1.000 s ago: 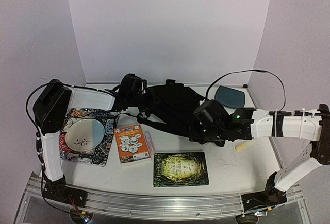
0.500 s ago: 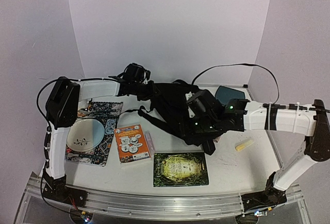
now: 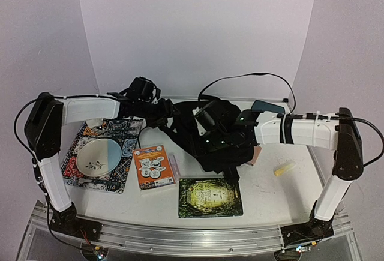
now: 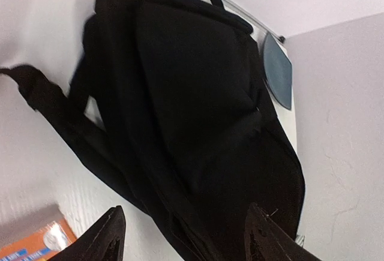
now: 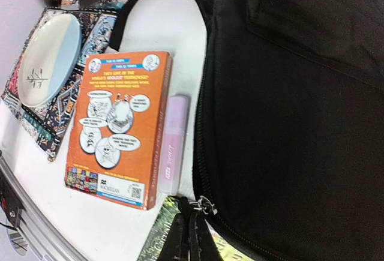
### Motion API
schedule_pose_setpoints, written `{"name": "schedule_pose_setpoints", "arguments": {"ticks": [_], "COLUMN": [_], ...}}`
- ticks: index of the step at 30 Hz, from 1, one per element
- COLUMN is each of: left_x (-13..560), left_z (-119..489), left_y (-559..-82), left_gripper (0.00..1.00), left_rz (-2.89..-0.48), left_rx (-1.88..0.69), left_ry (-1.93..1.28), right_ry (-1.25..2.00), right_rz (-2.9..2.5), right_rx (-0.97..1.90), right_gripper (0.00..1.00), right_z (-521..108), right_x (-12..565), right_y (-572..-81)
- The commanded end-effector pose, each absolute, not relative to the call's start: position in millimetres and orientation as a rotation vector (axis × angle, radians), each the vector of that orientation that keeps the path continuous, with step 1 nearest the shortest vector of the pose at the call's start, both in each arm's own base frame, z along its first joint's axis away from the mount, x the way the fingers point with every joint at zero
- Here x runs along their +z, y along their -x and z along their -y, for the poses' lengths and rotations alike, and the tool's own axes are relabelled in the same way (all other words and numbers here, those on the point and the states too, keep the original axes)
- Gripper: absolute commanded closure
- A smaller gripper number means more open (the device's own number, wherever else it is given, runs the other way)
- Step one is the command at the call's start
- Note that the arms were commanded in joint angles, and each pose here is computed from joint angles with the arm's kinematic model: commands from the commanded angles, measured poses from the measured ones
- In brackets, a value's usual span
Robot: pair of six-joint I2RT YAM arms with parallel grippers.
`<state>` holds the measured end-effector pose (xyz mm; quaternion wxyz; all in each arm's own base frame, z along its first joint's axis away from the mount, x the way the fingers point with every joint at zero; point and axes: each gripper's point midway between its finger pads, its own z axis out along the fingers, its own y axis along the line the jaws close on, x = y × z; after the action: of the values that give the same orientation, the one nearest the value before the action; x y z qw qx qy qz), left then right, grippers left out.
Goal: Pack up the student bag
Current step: Hold the largest pocket of the student bag, then unzip the largest pocket of the student bag.
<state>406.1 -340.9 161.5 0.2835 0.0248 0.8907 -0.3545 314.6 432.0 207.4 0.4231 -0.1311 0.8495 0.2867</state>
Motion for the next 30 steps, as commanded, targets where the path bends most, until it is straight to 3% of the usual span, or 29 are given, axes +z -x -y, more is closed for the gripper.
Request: {"name": "schedule_pose_setpoints", "arguments": {"ticks": [1,12,13,17,18,30], "left_x": [171.3,155.5,157.9,160.9,161.4,166.5], "left_z": [365.3,401.3,403.7,400.4,398.6,353.7], "left_y": [-363.1,-331.0,-330.8,-336.0,-337.9,-386.2], "left_gripper": [0.31,0.49,0.55,0.94,0.99,1.0], "left_rz": [-2.372,-2.38,-2.373,-2.348,-2.342,-2.278], "left_rx": [-1.094,-1.27,-1.276,-1.239,-1.228,-1.051], "left_ry": [-0.058,-0.046,-0.054,-0.055,-0.053,-0.053], "right_ry": [0.354,0.374,0.375,0.38,0.382,0.402], "right_rz": [-2.075,-2.072,-2.071,-2.066,-2.065,-2.123], "right_rx": [0.738,0.726,0.723,0.702,0.692,0.57], "right_gripper": [1.0,1.0,1.0,1.0,1.0,1.0], "right_z": [-441.4,-441.2,-440.5,-432.9,-429.8,-380.1], "right_x": [229.8,226.5,226.5,226.9,227.0,215.4], "right_y": [-317.2,-317.0,-316.9,-315.2,-314.5,-297.3]}}
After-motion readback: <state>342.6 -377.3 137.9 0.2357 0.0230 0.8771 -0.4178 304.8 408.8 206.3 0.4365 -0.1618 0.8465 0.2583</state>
